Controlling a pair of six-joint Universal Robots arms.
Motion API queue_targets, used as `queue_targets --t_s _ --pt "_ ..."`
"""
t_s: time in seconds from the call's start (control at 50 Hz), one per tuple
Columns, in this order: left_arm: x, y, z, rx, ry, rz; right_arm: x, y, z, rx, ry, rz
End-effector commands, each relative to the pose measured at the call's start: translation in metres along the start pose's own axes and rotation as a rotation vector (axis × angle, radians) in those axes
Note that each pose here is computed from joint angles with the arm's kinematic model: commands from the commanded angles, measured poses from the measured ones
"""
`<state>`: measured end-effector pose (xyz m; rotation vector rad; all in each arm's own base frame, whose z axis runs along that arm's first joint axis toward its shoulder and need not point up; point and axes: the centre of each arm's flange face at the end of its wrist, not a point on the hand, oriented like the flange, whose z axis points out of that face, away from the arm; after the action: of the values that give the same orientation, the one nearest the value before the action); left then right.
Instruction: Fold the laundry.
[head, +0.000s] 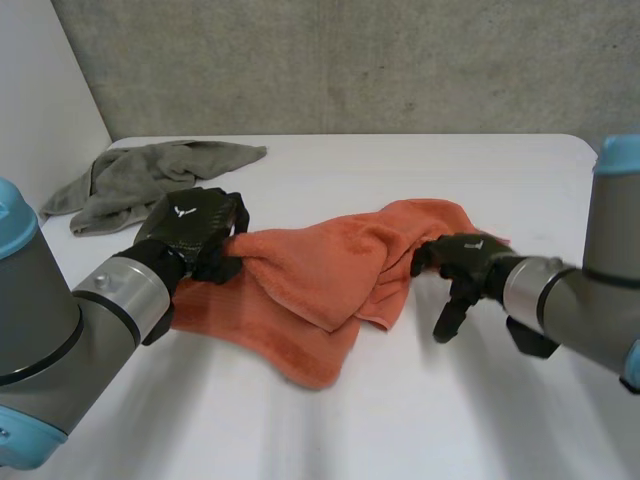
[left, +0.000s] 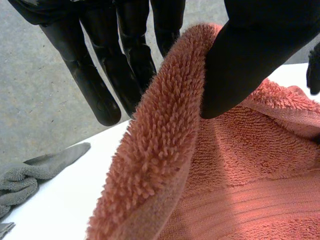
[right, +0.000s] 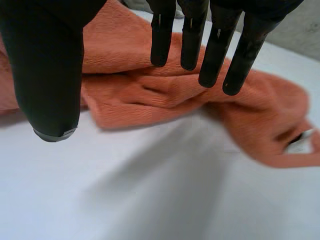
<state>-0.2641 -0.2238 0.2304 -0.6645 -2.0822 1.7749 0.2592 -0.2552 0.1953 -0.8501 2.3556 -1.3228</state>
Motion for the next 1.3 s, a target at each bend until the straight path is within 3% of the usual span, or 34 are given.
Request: queue_targets --t_s 0.02,0.32,0.84,0.92,1.02,1.16,1.3 --pt "0.0 0.001 0.0 -0.002 0.001 -0.001 -0.005 0.022 0.031 0.028 -0.034 0.156" --pt "-0.001 0.002 0.0 -0.005 -0.002 -0.002 -0.026 0.032 0.085 0.023 -0.077 0.119" --pt "-0.006 0.003 0.001 -0.006 -0.017 -0.004 -0.025 0.022 0.118 0.081 0.016 0.089" --pt "-0.007 -0.001 0.001 0.004 -0.022 -0.003 -0.016 -0.02 0.093 0.185 0.06 0.07" --pt "-0.01 -0.018 -0.005 0.055 -0.034 0.011 0.01 -0.084 0.035 0.313 0.141 -0.115" --pt "-0.021 -0.053 -0.022 0.132 -0.076 0.085 0.055 -0.12 -0.041 0.242 0.341 -0.5" --pt "-0.024 -0.056 -0.033 0.086 -0.092 0.263 0.047 -0.125 -0.087 0.189 0.362 -0.625"
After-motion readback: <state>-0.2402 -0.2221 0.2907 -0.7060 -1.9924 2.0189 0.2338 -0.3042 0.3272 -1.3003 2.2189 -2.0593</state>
